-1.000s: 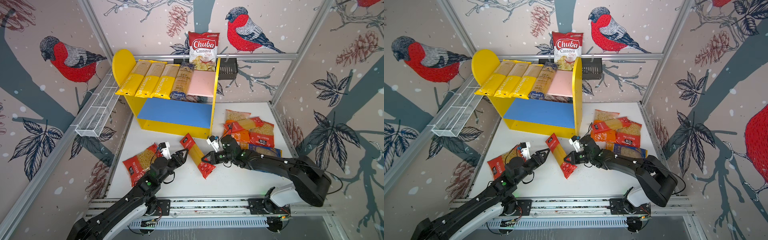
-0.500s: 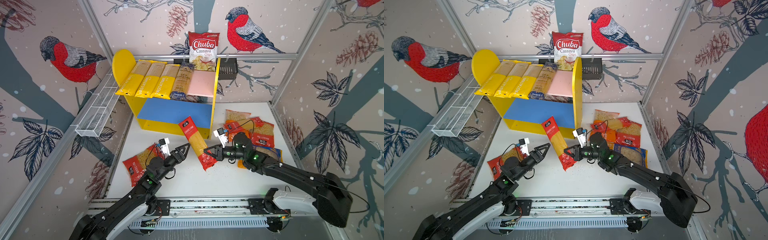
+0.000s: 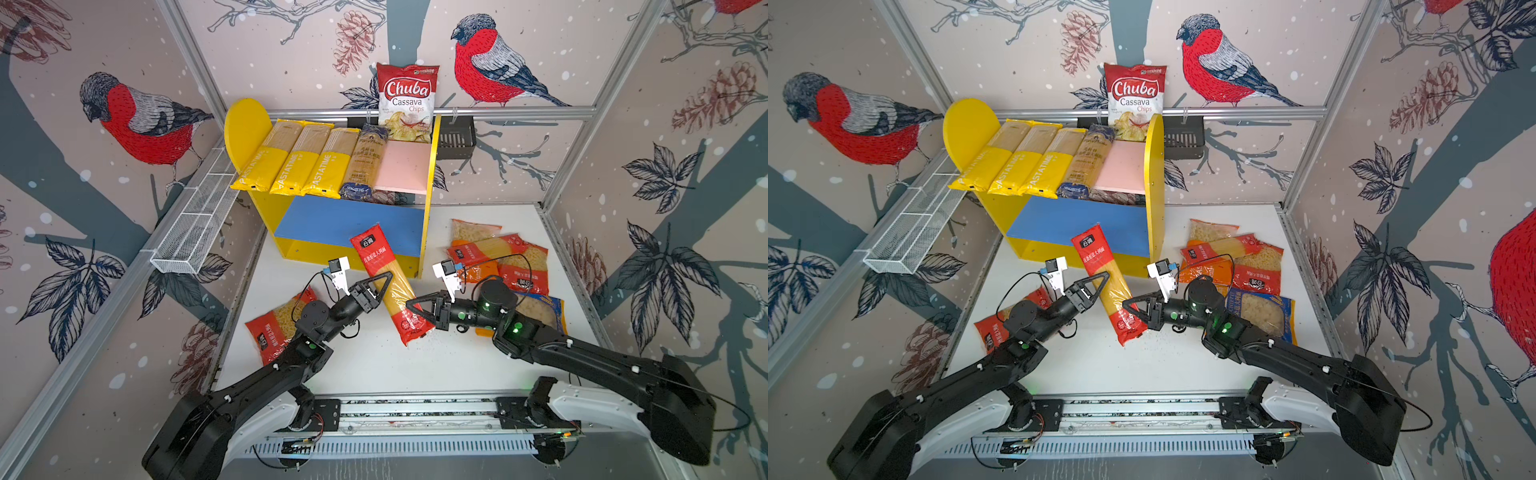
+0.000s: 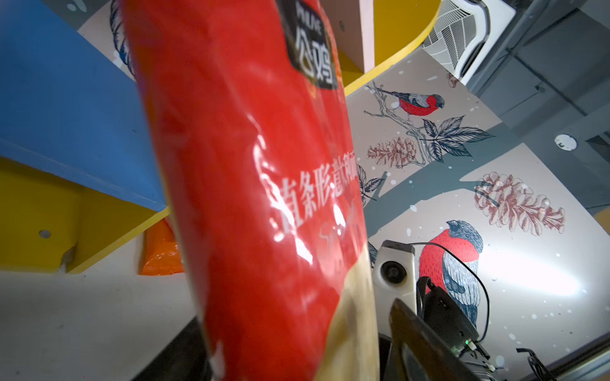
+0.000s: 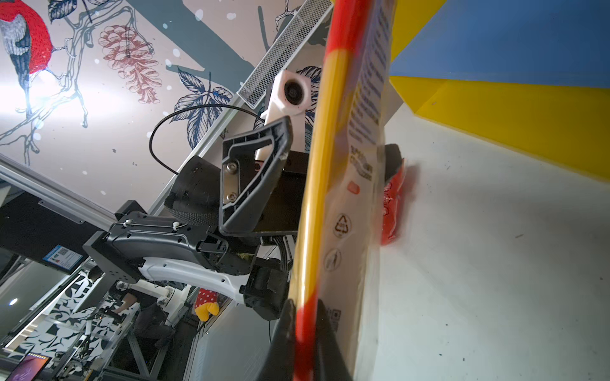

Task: Place and organize the pasta boxes and bags onto the shelf
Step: 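Carry the upright red pack with both grippers up to the pink shelf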

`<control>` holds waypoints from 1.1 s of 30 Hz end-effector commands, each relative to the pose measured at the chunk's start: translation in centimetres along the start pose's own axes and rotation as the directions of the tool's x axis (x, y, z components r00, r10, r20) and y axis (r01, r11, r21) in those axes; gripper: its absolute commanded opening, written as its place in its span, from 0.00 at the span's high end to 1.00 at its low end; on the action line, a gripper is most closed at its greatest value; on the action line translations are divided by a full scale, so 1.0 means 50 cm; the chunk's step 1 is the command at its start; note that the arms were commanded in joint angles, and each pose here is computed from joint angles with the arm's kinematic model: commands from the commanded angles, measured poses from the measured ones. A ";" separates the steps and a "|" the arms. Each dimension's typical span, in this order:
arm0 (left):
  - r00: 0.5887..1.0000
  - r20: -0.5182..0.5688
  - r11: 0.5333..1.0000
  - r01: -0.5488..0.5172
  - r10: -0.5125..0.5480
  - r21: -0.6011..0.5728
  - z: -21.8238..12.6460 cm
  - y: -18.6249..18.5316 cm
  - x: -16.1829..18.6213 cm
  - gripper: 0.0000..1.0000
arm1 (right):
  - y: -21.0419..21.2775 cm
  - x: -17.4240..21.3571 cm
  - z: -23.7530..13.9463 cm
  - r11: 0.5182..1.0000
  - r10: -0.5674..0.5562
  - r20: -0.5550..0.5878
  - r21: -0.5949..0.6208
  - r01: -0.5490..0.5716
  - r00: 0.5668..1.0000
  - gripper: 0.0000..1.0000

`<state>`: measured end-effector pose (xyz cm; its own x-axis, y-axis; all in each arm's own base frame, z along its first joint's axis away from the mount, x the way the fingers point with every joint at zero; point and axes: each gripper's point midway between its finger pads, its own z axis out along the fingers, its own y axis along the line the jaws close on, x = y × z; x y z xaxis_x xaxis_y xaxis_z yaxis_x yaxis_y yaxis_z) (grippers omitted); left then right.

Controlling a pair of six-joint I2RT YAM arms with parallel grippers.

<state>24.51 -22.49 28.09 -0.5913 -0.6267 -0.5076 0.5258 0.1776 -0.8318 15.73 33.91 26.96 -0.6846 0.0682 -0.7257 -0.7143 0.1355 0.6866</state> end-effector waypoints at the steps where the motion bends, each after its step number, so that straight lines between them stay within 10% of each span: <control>1: 0.998 0.035 0.992 -0.060 0.056 0.115 -0.004 -0.059 -0.020 0.26 | 0.095 -0.074 -0.020 0.973 -0.132 0.159 -0.165 0.158 0.978 1.00; 19: 0.989 0.076 0.966 -0.140 0.126 0.216 -0.013 -0.102 -0.027 0.62 | 0.081 -0.059 -0.008 0.978 -0.092 0.136 -0.175 0.115 0.986 1.00; 33: 0.984 0.082 0.959 -0.174 0.159 0.225 -0.031 -0.118 -0.020 0.89 | 0.043 -0.022 -0.002 0.989 -0.082 0.083 -0.113 0.091 0.993 0.78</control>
<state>22.16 -21.94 31.35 -0.4962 -0.6424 -0.5841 0.6795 0.1314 -0.7218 15.36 34.12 27.71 -0.6542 0.1044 -0.7491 -0.7467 0.0686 0.6616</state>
